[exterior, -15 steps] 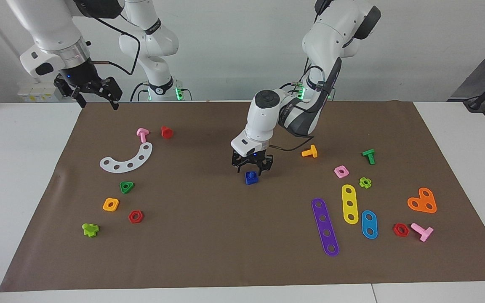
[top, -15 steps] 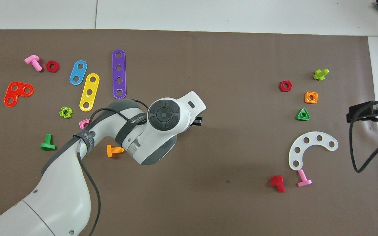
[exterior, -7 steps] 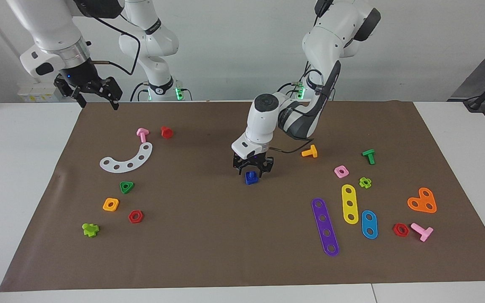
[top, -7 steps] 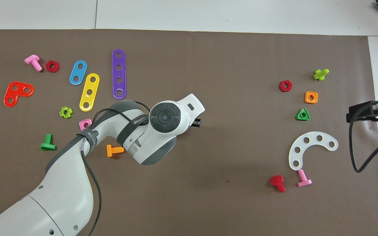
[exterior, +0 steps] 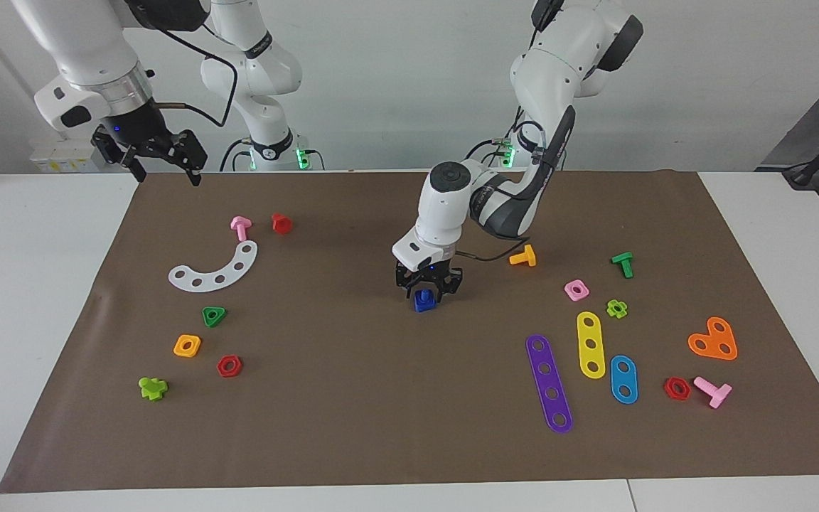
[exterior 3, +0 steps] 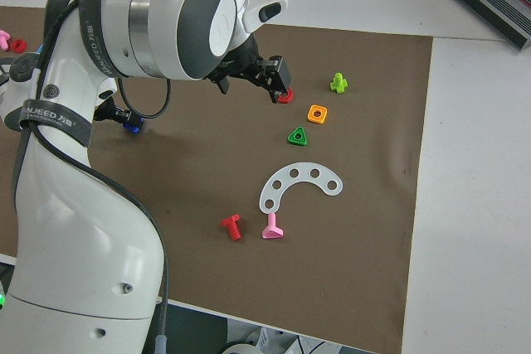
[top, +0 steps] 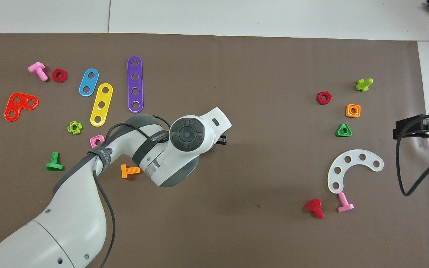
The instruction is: Unscrew and place screws in storage area
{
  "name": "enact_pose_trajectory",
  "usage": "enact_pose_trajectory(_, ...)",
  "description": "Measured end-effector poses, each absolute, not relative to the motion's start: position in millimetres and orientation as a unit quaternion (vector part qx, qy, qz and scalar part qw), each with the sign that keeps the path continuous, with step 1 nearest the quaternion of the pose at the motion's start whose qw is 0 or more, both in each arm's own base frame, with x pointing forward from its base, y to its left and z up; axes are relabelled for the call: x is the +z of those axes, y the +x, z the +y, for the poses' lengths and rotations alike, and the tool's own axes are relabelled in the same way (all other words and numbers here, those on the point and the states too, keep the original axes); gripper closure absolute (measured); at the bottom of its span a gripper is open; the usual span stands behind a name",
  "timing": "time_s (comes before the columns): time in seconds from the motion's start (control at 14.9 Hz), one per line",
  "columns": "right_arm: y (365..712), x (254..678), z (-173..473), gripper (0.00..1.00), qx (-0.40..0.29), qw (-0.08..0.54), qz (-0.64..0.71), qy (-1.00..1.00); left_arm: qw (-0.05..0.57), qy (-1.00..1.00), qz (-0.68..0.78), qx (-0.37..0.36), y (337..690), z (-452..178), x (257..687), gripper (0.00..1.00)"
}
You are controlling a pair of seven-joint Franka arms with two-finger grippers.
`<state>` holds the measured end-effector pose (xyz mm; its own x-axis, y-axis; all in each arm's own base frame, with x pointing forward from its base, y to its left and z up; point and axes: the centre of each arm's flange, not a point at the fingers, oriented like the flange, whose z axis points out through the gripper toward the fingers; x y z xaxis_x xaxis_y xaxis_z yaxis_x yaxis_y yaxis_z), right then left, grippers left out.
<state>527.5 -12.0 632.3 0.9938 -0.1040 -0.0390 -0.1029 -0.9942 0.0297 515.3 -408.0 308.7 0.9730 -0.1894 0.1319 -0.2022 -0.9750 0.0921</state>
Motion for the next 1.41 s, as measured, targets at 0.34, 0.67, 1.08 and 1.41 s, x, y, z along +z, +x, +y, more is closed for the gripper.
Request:
enact_pose_trajectory(0.34, 527, 632, -12, 0.00, -0.020, 0.014, -0.052, 0.998, 0.053, 0.992, -0.099, 0.061, 515, -408, 307, 0.42)
enact_pose_trajectory(0.67, 527, 632, -12, 0.00, -0.020, 0.014, -0.052, 0.998, 0.053, 0.992, -0.098, 0.062, 516, -407, 308, 0.53)
enact_pose_trajectory(1.08, 527, 632, -12, 0.00, -0.020, 0.014, -0.052, 0.998, 0.050, 0.992, -0.095, 0.063, 522, -408, 317, 0.53)
enact_pose_trajectory(1.41, 527, 632, -12, 0.00, -0.020, 0.014, -0.052, 0.998, 0.045, 0.992, -0.091, 0.074, 524, -409, 342, 0.53)
